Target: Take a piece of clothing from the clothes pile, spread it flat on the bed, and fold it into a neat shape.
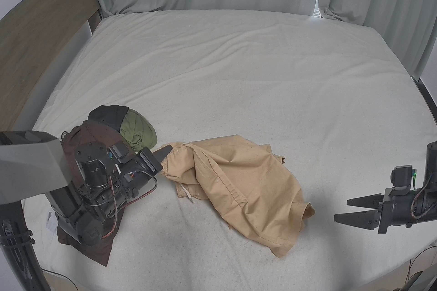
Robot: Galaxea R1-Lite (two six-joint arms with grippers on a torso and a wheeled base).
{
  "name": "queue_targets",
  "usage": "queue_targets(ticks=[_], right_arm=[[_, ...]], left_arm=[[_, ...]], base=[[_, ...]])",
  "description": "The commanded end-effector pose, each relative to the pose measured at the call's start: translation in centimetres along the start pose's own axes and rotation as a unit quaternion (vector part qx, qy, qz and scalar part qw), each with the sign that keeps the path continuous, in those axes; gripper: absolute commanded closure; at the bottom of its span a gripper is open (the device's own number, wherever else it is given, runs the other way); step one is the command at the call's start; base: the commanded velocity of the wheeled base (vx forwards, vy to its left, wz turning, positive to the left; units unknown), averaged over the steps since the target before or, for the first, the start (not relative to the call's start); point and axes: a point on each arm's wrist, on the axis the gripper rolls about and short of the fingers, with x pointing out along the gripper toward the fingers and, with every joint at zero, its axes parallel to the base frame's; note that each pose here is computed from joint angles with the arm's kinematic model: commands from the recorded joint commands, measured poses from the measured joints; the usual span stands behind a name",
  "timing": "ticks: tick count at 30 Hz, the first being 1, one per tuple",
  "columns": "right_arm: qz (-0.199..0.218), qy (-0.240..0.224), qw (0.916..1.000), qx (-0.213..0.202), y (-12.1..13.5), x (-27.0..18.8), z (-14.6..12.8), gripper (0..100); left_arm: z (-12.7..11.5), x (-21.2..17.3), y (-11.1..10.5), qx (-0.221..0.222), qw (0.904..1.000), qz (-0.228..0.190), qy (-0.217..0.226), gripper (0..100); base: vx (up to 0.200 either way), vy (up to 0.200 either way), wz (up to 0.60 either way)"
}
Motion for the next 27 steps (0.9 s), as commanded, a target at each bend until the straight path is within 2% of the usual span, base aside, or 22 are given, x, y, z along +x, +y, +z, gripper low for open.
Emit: queue_targets(ticks=[1,15,27], right_arm=[[-0.001,0.033,0.9992,0.023,-0.8,1.3,-0.5,0],[0.005,0.057,0.9973,0.046,-3.1,5.1,-2.4,0],[0.009,0.056,0.9976,0.04,-5.3,8.2,-4.9,0]], left_arm=[[0.0,0.0,0.0,0.0,1.0,0.0,0.0,100],[-0.1,0.1,0.1,-0.001,1.0,0.001,0.002,100],[-0.5,0.3,0.6,-0.001,0.9999,0.008,0.007,100]], base=[[0.0,0.0,0.0],[0.0,0.0,0.0],[0.0,0.0,0.0]])
